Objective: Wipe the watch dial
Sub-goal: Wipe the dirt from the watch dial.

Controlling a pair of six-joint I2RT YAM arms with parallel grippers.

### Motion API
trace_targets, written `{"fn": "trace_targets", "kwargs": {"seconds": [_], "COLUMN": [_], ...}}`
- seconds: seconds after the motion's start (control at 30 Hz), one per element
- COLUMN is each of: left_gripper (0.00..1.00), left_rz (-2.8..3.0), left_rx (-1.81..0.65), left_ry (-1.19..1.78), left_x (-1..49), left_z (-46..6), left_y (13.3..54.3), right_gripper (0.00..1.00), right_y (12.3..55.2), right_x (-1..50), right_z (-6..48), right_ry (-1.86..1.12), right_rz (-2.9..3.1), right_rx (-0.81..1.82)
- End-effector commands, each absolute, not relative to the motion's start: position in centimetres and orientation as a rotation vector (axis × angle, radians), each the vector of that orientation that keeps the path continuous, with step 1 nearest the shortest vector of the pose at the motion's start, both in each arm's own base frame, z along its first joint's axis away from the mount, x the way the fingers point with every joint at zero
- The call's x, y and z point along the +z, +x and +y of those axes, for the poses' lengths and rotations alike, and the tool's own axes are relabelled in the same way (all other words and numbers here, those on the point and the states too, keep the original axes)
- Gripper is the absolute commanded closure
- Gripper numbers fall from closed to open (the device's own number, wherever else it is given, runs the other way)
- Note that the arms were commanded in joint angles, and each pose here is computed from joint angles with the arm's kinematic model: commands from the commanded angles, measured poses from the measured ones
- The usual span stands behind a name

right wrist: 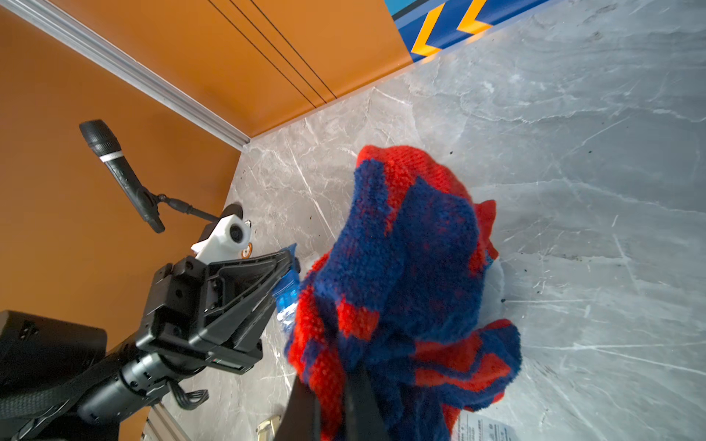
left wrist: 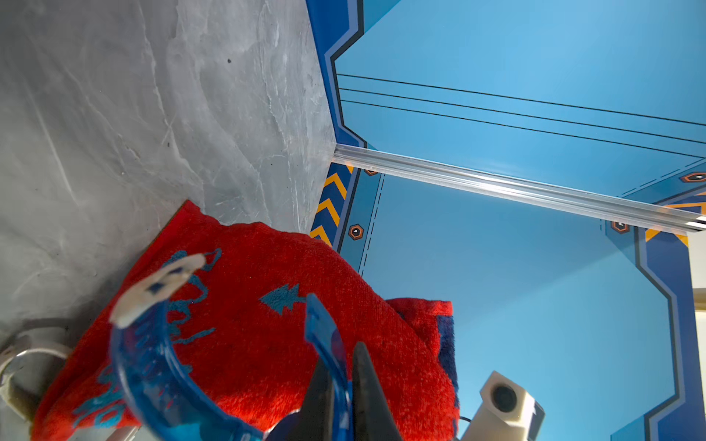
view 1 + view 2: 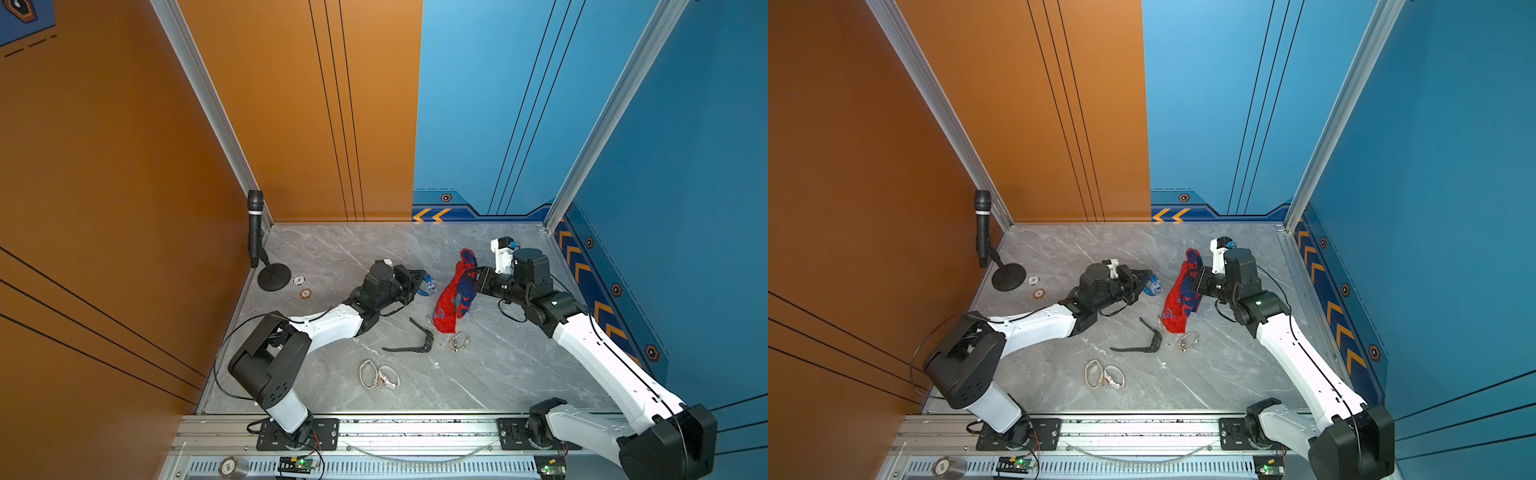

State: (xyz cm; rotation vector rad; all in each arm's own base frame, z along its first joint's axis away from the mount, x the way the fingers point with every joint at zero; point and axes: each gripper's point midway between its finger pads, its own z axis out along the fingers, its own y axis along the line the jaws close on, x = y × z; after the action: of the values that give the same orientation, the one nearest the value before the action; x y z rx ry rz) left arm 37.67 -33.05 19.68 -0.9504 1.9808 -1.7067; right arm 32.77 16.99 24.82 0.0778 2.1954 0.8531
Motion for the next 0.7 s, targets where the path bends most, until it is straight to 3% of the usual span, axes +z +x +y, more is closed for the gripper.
{"fn": "trace_targets", "kwargs": {"seconds": [0.0,0.67], "left_gripper": [1.00,1.00], "left_rz": [1.847,1.785], "left_rx": [-1.812,-1.948], "left_ry": [-0.932,-0.879], "left_x": [22.9,24.5], "left_z": [-34.0,-35.7], "left_y": [38.8,38.3], "right_gripper": [1.00,1.00], "right_y": [32.4,32.9], "right_x": [25.6,21.6], "right_z": [18.2,23.3], "right_ry": [-0.016,-0.132], "right_rz": [2.154,2.275], "right_rx": [0.874,0.846]}}
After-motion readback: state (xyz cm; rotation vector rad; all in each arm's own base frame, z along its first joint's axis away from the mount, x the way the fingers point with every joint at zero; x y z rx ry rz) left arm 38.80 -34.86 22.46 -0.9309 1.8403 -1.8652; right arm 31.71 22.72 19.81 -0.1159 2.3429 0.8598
